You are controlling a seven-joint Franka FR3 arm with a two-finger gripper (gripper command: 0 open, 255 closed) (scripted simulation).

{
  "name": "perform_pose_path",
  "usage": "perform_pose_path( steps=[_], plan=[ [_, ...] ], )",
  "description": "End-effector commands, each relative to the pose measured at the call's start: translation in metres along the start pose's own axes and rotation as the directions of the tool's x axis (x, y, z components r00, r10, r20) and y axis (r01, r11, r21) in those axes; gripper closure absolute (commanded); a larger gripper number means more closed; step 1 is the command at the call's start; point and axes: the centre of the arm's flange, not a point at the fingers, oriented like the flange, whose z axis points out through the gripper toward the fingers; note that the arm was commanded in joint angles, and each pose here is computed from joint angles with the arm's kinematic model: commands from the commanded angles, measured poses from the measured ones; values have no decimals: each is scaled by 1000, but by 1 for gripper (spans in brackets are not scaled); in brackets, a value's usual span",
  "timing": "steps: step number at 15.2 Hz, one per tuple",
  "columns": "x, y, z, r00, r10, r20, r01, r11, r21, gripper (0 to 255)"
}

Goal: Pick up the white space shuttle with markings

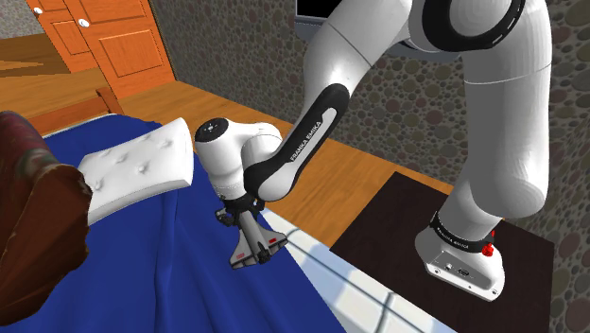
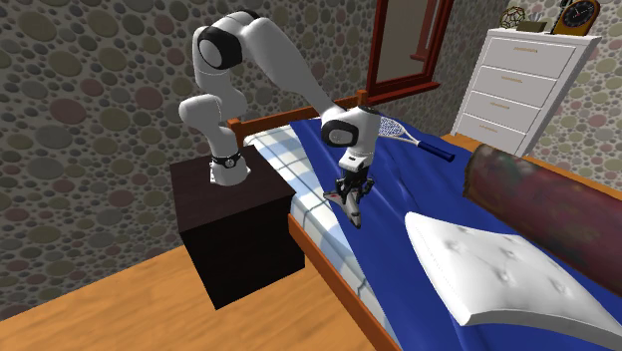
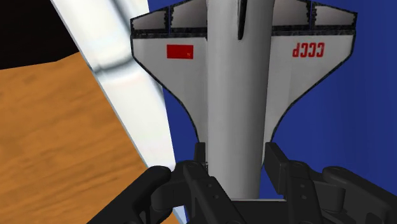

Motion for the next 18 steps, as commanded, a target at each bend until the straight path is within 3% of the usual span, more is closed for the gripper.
perform_pose_path(
  steps=[1, 18],
  plan=[
    [0, 0, 1, 1000, 0, 1, 0, 1000, -1, 255],
    [5, 7, -78, 1000, 0, 1, 0, 1000, -1, 255]
  ],
)
